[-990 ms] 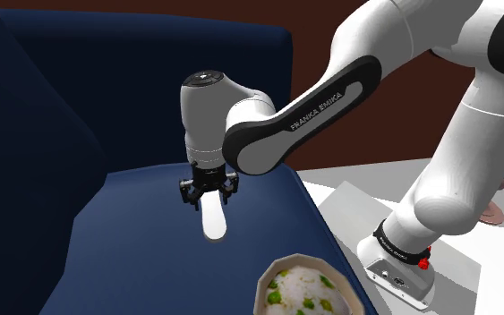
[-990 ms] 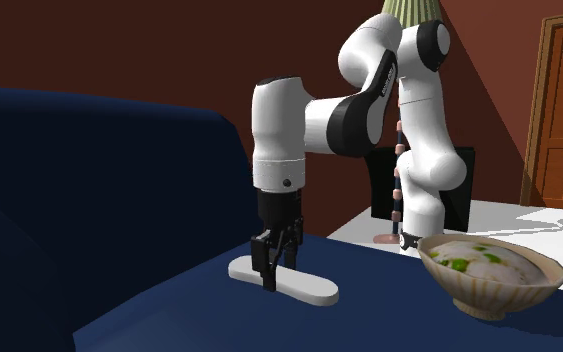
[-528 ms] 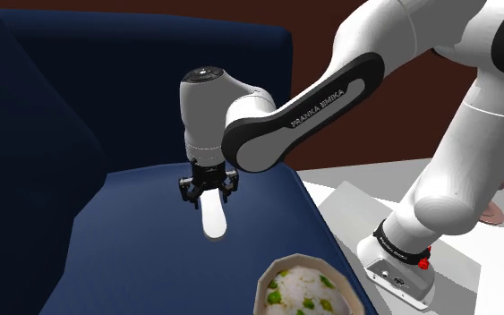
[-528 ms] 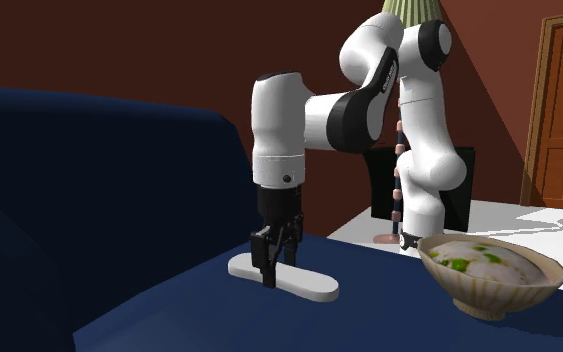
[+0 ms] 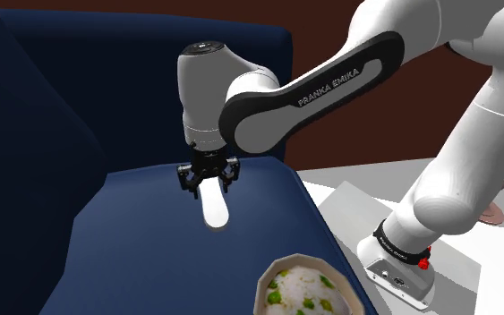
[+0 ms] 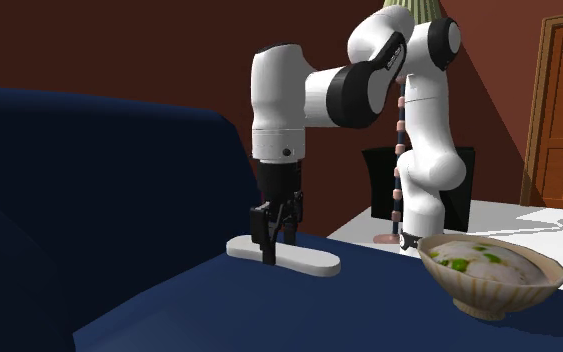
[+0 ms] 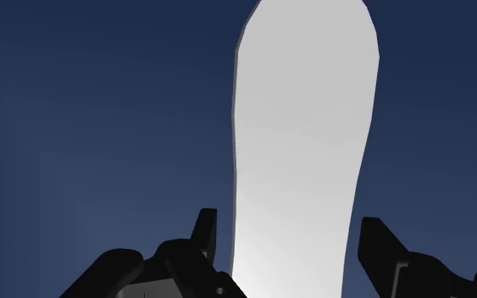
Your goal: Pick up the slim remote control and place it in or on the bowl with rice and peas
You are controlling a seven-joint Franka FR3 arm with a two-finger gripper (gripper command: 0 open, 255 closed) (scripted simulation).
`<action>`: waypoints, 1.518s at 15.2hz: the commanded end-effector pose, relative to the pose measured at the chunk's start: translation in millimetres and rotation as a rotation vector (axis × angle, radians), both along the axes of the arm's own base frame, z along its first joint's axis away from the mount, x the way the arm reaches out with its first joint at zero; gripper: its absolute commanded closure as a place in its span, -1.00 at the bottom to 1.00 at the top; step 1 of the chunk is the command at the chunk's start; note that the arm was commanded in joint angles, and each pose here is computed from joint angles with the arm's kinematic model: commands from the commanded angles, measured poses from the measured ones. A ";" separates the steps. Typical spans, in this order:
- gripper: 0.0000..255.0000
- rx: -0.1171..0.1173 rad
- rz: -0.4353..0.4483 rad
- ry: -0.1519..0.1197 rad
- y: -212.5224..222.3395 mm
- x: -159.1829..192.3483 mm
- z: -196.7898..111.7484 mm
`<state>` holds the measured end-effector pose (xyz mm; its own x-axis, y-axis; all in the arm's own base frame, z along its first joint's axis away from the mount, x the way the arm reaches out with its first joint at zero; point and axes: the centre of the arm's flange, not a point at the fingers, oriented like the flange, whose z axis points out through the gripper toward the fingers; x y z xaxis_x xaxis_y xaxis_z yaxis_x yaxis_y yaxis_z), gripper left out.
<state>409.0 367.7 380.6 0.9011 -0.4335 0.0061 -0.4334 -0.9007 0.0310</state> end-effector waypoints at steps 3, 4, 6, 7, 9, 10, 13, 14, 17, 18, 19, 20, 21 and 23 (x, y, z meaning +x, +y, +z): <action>1.00 0.000 0.000 0.000 0.0 -0.6 21.5; 1.00 0.000 0.000 0.000 0.0 -0.6 26.8; 1.00 0.000 0.000 0.000 0.0 -0.6 37.4; 1.00 0.000 0.000 0.000 0.0 -0.6 42.6; 1.00 0.000 0.000 0.000 0.0 -0.6 53.2; 1.00 0.000 0.000 0.000 0.0 -0.6 58.5; 1.00 0.000 0.000 0.000 0.0 -0.6 74.3; 1.00 0.000 0.000 0.000 0.0 -0.6 79.6; 1.00 0.000 0.000 0.000 0.0 -0.6 95.4; 1.00 0.000 0.000 0.000 0.0 -0.6 100.7; 1.00 0.000 0.000 0.000 0.0 -0.6 106.0; 1.00 0.000 0.000 0.000 0.0 -0.6 111.3; 1.00 0.000 0.000 0.000 0.0 -0.6 116.6; 1.00 0.000 0.000 0.000 0.0 -0.6 127.1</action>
